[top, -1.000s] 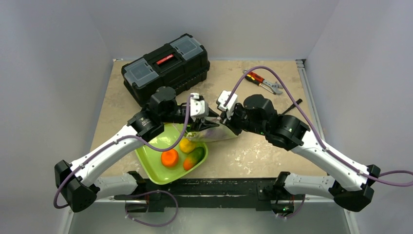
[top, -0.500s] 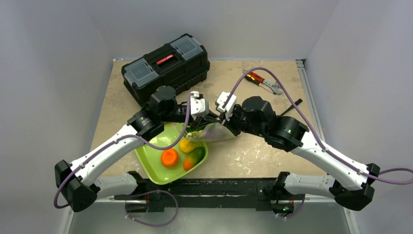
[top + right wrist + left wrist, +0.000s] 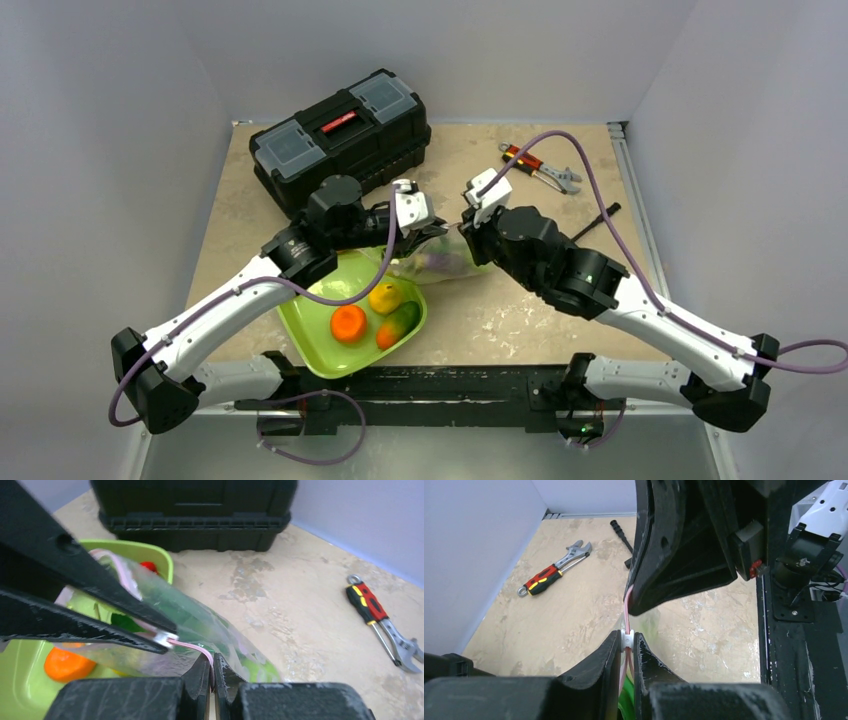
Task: Place the food in the zip-top bag and seal the zipper
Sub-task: Zip the zipper food storage bag at the center of the board.
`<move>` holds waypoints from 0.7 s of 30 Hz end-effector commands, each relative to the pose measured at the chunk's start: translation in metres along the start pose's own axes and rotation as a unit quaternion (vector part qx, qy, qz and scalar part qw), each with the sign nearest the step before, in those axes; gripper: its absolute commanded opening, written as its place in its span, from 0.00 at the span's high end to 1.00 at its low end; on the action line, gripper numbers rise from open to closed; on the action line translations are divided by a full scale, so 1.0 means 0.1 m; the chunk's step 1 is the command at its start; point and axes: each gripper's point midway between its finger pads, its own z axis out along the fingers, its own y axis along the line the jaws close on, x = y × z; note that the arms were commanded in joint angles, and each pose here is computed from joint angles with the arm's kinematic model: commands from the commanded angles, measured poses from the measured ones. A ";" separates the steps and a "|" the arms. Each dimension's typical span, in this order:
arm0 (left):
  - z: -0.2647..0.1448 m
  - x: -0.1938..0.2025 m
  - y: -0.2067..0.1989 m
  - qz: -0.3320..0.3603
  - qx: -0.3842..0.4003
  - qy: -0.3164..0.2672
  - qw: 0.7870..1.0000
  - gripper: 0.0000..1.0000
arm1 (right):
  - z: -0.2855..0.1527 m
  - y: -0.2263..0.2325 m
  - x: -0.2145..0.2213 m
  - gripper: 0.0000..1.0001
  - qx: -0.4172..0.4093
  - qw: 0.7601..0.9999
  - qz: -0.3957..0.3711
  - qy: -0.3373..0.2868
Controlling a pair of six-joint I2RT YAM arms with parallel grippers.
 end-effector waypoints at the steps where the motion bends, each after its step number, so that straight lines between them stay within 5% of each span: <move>1: -0.08 -0.17 0.09 0.018 -0.022 -0.003 1.000 1.00 | -0.16 -0.55 -0.24 1.00 0.134 0.987 0.062 -0.060; 21: -0.30 0.03 0.24 0.079 -0.074 0.048 0.993 1.00 | -0.75 -1.63 0.10 1.00 0.293 0.950 0.094 -0.052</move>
